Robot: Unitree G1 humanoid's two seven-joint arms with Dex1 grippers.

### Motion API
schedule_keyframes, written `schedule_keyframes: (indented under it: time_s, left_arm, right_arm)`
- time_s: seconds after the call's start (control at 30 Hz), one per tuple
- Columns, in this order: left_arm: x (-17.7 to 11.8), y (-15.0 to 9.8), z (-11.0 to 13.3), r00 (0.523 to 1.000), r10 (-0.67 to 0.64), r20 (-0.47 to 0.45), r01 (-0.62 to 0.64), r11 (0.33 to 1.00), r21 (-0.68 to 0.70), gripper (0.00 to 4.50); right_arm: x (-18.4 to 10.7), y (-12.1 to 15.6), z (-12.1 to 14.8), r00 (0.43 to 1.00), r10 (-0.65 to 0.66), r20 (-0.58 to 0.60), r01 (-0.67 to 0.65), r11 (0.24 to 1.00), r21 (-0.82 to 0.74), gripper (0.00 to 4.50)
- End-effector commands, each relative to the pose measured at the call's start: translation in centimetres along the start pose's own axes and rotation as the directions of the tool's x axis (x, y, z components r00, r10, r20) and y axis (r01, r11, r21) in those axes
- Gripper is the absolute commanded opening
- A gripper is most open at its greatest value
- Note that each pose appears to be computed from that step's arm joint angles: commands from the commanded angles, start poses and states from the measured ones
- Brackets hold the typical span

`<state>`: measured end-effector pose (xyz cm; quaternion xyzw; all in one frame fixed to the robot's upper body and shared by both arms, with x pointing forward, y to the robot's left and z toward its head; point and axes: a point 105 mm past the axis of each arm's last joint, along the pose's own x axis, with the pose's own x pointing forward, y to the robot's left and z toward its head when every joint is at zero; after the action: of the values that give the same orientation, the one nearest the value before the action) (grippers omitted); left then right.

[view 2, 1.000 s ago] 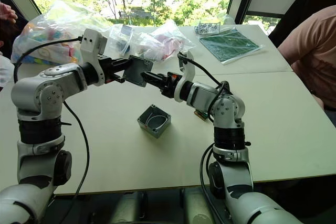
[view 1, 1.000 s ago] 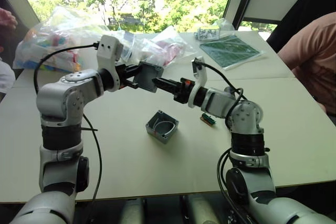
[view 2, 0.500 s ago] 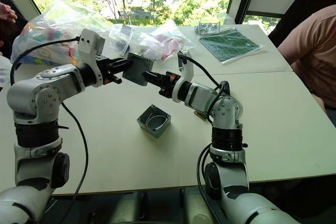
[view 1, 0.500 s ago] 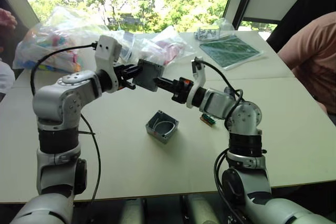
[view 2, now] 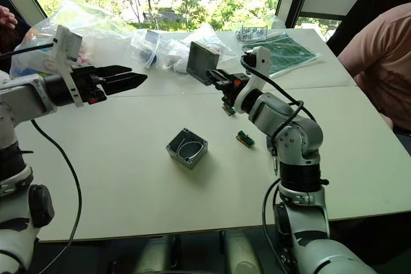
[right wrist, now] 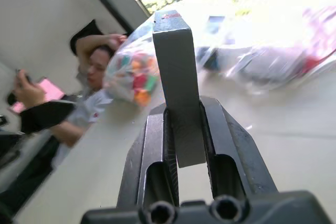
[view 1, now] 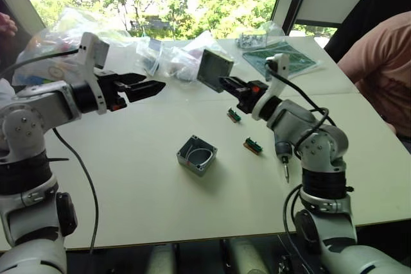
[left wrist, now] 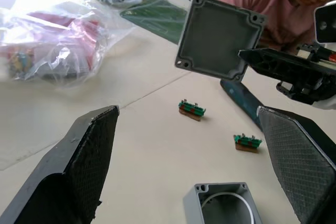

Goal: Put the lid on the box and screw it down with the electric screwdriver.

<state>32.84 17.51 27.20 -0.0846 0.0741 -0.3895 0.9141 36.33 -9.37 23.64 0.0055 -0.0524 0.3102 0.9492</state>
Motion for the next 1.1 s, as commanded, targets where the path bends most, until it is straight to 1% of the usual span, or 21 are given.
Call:
schedule_keyframes:
  time_s: [0.03, 0.07, 0.1, 0.13, 0.23, 0.27, 0.3, 0.37, 0.4, 0.47, 0.53, 0.57, 0.63, 0.73, 0.83, 0.97, 1.1]
  left_arm:
    - [0.2, -0.3, 1.5, 0.995, -0.013, 0.094, 0.012, 1.000, 0.004, 2.88]
    - [0.6, -0.2, 1.7, 0.991, -0.002, 0.135, 0.000, 1.000, 0.017, 2.49]
    - [1.0, -0.4, 1.5, 0.989, -0.009, 0.146, 0.004, 1.000, 0.031, 2.09]
    - [1.3, -0.5, 1.3, 0.988, -0.015, 0.152, 0.009, 0.999, 0.041, 1.80]
    - [2.0, -1.4, -0.2, 0.993, -0.075, 0.086, 0.073, 0.997, 0.026, 0.55]
    - [2.3, -1.6, -0.7, 0.994, -0.091, 0.064, 0.089, 0.996, 0.024, 0.23]
    - [2.6, -1.9, -1.3, 0.993, -0.108, 0.037, 0.108, 0.994, 0.022, 0.08]
    - [3.1, -2.6, -2.8, 0.987, -0.154, -0.047, 0.155, 0.988, 0.017, 0.08]
    - [3.4, -2.8, -3.6, 0.983, -0.165, -0.082, 0.168, 0.985, 0.029, 0.08]
    - [4.1, -2.9, -4.4, 0.979, -0.168, -0.119, 0.176, 0.982, 0.065, 0.08]
    - [4.9, -2.6, -5.5, 0.973, -0.152, -0.172, 0.170, 0.981, 0.093, 0.08]
    - [5.0, -2.5, -5.8, 0.971, -0.149, -0.186, 0.170, 0.980, 0.101, 0.08]
    - [5.2, -2.8, -6.1, 0.963, -0.185, -0.196, 0.210, 0.971, 0.118, 0.08]
    - [6.3, -3.2, -6.3, 0.949, -0.247, -0.196, 0.268, 0.959, 0.090, 0.08]
    - [6.1, -3.5, -7.1, 0.929, -0.284, -0.239, 0.313, 0.945, 0.093, 0.08]
    - [5.5, -3.5, -8.1, 0.920, -0.288, -0.265, 0.322, 0.942, 0.093, 0.08]
    - [5.2, -3.3, -9.3, 0.913, -0.274, -0.301, 0.317, 0.943, 0.102, 0.08]
  right_arm:
    - [-1.4, 2.0, 1.4, 0.990, 0.123, 0.071, -0.070, 0.858, -0.508, 0.17]
    - [-2.1, 1.9, 0.9, 0.989, 0.127, 0.074, -0.065, 0.828, -0.557, 0.17]
    - [-2.9, 1.7, 0.2, 0.990, 0.121, 0.075, -0.045, 0.765, -0.642, 0.17]
    - [-3.4, 1.7, -0.3, 0.989, 0.126, 0.073, -0.039, 0.714, -0.699, 0.17]
    - [-4.9, 3.6, -2.6, 0.973, 0.232, 0.022, -0.098, 0.491, -0.866, 0.17]
    - [-5.3, 4.1, -3.1, 0.966, 0.257, 0.024, -0.096, 0.442, -0.892, 0.17]
    - [-5.5, 4.5, -3.6, 0.962, 0.273, 0.027, -0.085, 0.390, -0.917, 0.17]
    - [-5.7, 5.7, -5.1, 0.946, 0.323, 0.013, -0.080, 0.272, -0.959, 0.17]
    - [-5.7, 6.2, -5.7, 0.941, 0.338, 0.010, -0.071, 0.226, -0.972, 0.17]
    - [-5.6, 6.6, -6.2, 0.933, 0.359, 0.017, -0.044, 0.161, -0.986, 0.17]
    - [-5.3, 6.8, -6.5, 0.929, 0.370, 0.028, -0.016, 0.117, -0.993, 0.17]
    - [-5.2, 6.8, -6.5, 0.927, 0.373, 0.032, -0.008, 0.106, -0.994, 0.17]
    - [-5.0, 7.1, -6.9, 0.920, 0.392, 0.026, -0.007, 0.084, -0.996, 0.17]
    - [-4.4, 7.2, -7.5, 0.921, 0.388, 0.029, -0.003, 0.083, -0.997, 0.17]
    - [-4.4, 8.0, -8.3, 0.906, 0.424, 0.007, -0.015, 0.049, -0.999, 0.17]
    - [-4.6, 8.4, -9.5, 0.899, 0.437, -0.036, -0.047, 0.013, -0.999, 0.17]
    - [-4.7, 8.3, -10.3, 0.901, 0.431, -0.047, -0.056, 0.009, -0.998, 0.17]
